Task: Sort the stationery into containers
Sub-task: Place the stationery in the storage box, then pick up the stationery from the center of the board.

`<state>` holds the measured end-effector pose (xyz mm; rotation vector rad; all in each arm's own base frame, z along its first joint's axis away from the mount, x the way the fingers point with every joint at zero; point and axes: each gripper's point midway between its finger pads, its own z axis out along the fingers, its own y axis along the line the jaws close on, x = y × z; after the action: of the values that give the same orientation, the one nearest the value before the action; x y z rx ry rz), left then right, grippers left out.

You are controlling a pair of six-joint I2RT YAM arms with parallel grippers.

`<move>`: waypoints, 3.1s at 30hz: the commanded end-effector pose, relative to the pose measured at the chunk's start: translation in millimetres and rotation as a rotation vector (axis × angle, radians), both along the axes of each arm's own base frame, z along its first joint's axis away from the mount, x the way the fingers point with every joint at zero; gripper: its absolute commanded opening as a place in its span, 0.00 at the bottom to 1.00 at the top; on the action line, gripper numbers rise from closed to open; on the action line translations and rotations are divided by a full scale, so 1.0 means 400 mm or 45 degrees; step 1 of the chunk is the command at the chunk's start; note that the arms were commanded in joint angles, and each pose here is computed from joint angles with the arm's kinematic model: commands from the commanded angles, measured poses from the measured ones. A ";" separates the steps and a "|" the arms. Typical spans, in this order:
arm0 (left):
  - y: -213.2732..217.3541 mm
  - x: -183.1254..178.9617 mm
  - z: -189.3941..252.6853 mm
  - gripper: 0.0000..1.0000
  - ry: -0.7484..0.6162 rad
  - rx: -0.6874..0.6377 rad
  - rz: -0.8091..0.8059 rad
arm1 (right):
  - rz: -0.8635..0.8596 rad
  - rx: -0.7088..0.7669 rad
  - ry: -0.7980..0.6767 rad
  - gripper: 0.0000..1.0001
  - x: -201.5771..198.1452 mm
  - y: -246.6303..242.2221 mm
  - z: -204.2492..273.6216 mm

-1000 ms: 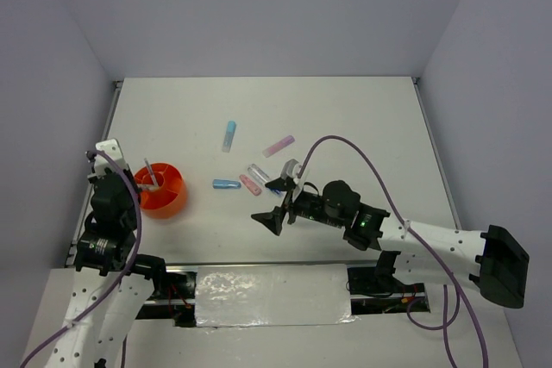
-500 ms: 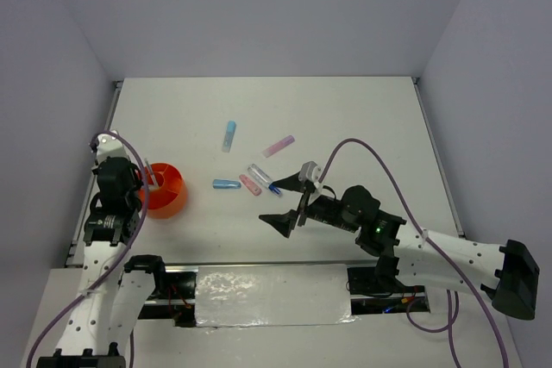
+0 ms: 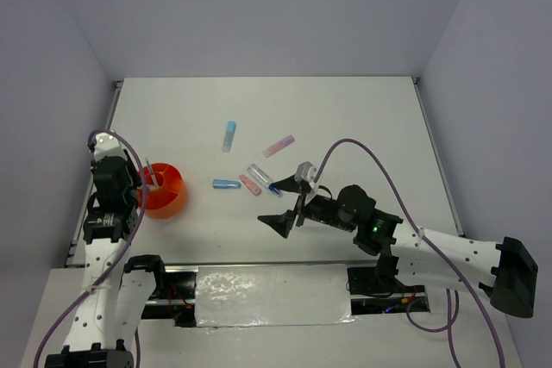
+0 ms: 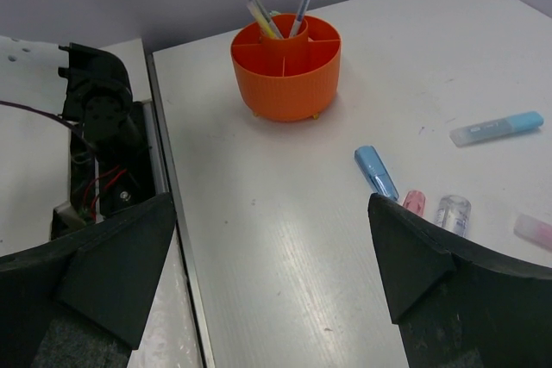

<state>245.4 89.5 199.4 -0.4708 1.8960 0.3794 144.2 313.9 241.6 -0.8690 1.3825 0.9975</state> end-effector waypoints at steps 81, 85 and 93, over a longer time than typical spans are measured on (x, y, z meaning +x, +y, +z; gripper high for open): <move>-0.526 -0.160 0.297 0.88 -0.304 -1.158 -0.995 | -0.117 -0.113 -0.112 0.16 0.048 0.319 0.137; -0.535 -0.169 0.293 0.73 -0.301 -1.173 -1.025 | -0.150 -0.130 -0.122 0.17 0.061 0.324 0.146; -0.545 -0.159 0.266 0.64 -0.230 -1.157 -1.052 | -0.141 -0.121 -0.132 0.17 0.062 0.333 0.173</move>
<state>180.1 -122.3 301.0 -0.2883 1.8318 -1.0334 169.7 443.2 269.6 -0.9454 1.4642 0.7600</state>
